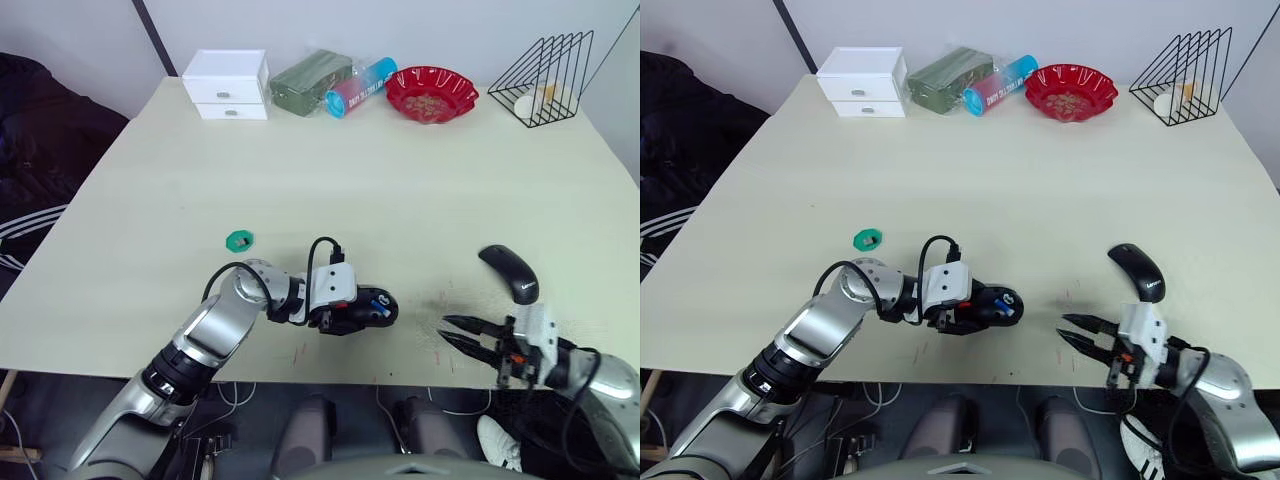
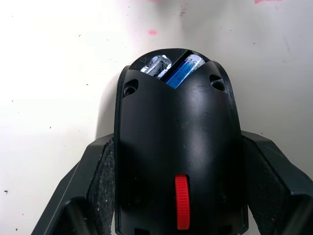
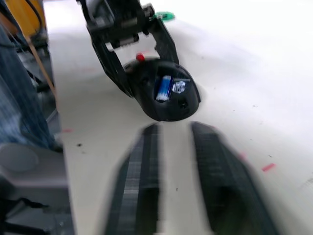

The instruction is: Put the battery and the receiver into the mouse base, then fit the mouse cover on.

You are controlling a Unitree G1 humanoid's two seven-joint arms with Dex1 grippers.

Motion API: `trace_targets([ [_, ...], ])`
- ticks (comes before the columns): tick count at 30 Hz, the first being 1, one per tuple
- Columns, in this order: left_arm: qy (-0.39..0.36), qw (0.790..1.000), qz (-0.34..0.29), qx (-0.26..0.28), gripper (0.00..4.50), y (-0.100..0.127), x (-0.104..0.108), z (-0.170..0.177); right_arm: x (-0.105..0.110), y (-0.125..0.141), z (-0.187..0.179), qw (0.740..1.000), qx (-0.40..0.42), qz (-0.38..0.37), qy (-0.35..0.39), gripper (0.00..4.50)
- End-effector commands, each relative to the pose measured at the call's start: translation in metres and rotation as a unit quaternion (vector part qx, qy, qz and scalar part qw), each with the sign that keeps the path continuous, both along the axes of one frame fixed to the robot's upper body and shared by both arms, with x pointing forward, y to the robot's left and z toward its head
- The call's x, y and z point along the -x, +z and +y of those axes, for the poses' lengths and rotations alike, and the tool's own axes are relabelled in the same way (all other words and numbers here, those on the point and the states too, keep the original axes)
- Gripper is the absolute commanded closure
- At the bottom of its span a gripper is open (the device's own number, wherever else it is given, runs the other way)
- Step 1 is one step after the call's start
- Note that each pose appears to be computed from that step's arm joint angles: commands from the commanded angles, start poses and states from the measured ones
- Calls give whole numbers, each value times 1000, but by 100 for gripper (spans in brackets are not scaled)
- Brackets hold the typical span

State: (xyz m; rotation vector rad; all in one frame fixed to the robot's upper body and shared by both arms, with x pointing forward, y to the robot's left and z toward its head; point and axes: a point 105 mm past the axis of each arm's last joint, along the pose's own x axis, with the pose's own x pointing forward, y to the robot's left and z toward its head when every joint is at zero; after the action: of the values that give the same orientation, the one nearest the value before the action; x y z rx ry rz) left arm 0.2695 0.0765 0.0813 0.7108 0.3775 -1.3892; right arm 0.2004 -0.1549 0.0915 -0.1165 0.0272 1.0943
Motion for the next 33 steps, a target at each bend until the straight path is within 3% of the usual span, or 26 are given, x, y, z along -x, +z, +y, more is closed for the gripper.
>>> trace_targets([
  [1, -8, 1000, 12, -4, 161, -6, 5, 0, 1, 19, -12, 999, -16, -49, -12, 166],
  [4, -9, 1000, 11, -5, 161, -5, 5, 0, 7, 17, -20, 998, -8, -58, -16, 18],
  [5, -10, 1000, 11, -5, 161, -5, 5, 0, 9, 16, -21, 998, -6, -58, -16, 8],
  [17, -13, 1000, 19, 10, 161, -2, 5, -2, 12, 8, -18, 999, -16, -47, -16, 8],
  [19, -9, 1000, 20, 9, 59, -2, 4, 0, 13, 8, -17, 999, -18, -47, -15, 0],
  [21, -5, 1000, 23, 15, 7, -1, 3, 0, 13, 7, -17, 999, -19, -47, -14, 0],
  [33, -24, 998, 25, 59, 7, 18, 8, 4, 14, 7, -16, 998, -28, -50, -9, 0],
])
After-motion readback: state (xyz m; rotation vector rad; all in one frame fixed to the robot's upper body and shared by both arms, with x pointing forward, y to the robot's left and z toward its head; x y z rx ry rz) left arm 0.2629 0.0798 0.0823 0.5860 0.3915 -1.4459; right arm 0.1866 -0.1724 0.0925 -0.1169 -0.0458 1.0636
